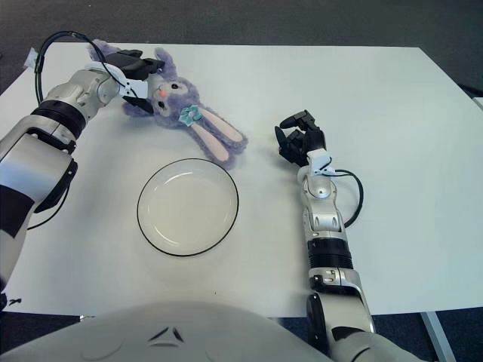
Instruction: Put the doll into the plate.
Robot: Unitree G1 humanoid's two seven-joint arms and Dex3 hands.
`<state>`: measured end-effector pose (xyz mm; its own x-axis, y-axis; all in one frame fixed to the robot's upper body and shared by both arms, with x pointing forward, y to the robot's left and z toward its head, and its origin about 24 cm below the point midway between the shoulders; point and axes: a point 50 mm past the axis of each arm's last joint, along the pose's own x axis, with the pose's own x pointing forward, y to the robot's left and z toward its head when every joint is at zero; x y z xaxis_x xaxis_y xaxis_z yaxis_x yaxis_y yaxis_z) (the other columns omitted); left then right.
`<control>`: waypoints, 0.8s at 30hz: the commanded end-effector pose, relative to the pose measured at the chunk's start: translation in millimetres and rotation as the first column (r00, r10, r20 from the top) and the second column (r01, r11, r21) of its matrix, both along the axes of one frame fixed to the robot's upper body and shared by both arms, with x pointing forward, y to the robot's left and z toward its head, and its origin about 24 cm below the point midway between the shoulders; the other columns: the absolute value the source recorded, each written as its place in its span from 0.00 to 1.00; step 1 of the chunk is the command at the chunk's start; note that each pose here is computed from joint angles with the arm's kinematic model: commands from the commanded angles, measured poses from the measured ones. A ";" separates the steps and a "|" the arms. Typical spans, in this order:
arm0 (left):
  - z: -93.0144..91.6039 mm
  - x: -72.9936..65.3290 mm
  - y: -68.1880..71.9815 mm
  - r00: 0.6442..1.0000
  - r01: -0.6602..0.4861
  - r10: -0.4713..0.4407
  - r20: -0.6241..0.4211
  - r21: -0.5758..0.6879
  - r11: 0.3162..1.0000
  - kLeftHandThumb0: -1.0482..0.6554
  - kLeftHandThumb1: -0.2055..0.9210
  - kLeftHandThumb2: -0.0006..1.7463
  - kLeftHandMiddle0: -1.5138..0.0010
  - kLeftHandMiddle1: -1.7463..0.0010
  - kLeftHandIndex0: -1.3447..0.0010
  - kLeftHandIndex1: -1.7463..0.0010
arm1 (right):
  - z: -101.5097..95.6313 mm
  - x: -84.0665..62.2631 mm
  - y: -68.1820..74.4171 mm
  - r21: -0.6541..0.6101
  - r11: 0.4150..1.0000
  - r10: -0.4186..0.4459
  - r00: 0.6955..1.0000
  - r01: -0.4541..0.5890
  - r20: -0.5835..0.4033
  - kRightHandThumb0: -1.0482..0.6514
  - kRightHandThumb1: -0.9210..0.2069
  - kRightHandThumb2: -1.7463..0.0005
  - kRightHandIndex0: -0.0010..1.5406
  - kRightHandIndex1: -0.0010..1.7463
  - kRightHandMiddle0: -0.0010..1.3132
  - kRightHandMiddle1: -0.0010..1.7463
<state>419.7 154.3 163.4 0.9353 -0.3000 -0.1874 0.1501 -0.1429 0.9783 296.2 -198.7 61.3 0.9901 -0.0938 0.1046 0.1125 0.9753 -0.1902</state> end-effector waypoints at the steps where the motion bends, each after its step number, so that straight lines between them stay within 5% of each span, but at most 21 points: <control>1: 0.5 0.2 -1.0 1.000 0.007 -0.007 0.002 0.020 1.000 0.20 0.87 0.00 0.87 1.00 0.84 1.00 | -29.8 -12.3 -8.8 -0.008 1.000 -0.023 0.988 0.022 -0.155 0.40 0.13 0.65 0.49 0.96 0.31 0.93; 24: -11.2 -1.2 -3.2 0.996 0.001 0.008 -0.089 0.102 0.995 0.21 0.86 0.00 0.78 0.98 0.83 1.00 | -29.9 -16.7 -8.9 -0.039 0.999 0.006 0.985 -0.012 -0.170 0.40 0.13 0.65 0.49 0.96 0.30 0.93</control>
